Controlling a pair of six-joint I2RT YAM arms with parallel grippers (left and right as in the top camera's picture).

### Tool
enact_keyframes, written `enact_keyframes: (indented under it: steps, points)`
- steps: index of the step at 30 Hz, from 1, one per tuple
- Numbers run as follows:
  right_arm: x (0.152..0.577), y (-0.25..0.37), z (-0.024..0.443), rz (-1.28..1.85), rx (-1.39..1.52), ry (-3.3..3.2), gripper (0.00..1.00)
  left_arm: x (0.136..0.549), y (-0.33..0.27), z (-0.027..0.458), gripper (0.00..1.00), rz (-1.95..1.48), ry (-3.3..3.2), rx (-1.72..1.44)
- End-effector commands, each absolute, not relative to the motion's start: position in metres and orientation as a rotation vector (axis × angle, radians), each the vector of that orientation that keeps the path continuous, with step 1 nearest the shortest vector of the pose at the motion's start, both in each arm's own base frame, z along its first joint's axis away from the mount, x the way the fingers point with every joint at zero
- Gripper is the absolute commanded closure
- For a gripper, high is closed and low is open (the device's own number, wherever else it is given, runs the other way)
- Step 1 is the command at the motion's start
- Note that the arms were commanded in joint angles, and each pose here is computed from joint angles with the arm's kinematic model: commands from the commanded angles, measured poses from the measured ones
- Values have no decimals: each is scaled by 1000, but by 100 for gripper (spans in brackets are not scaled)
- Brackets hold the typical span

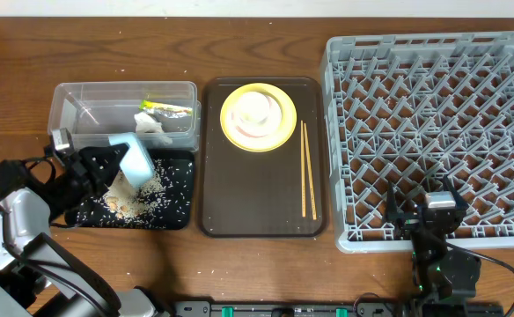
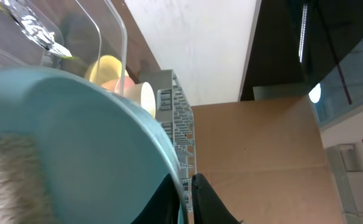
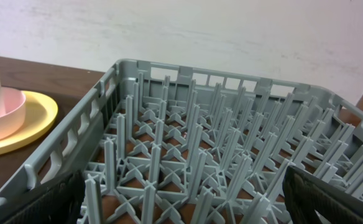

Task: Sort waste into correct bins and load items into the dishwasher rack
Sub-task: 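Tilt the bowl with the left gripper to pour rice onto black tray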

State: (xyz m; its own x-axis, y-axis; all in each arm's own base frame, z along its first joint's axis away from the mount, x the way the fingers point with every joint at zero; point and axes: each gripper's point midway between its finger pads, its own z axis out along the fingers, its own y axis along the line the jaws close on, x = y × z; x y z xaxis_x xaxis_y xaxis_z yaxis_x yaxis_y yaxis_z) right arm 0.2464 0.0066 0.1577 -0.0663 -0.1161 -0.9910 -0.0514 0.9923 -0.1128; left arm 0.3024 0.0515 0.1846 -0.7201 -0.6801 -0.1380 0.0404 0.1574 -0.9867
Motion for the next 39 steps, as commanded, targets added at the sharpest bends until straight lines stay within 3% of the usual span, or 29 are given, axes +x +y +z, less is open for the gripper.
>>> enact_keyframes:
  steps: [1, 5, 39]
  points:
    - [246, 7, 157, -56, -132, 1638, 1, 299, 62, 187, 89, -1613, 1811, -619]
    - [246, 7, 157, -56, -132, 1638, 1, 297, 60, 187, 94, -1634, 1809, -653]
    - [246, 7, 157, -56, -132, 1638, 1, 273, 24, 187, 94, -1666, 1962, -734]
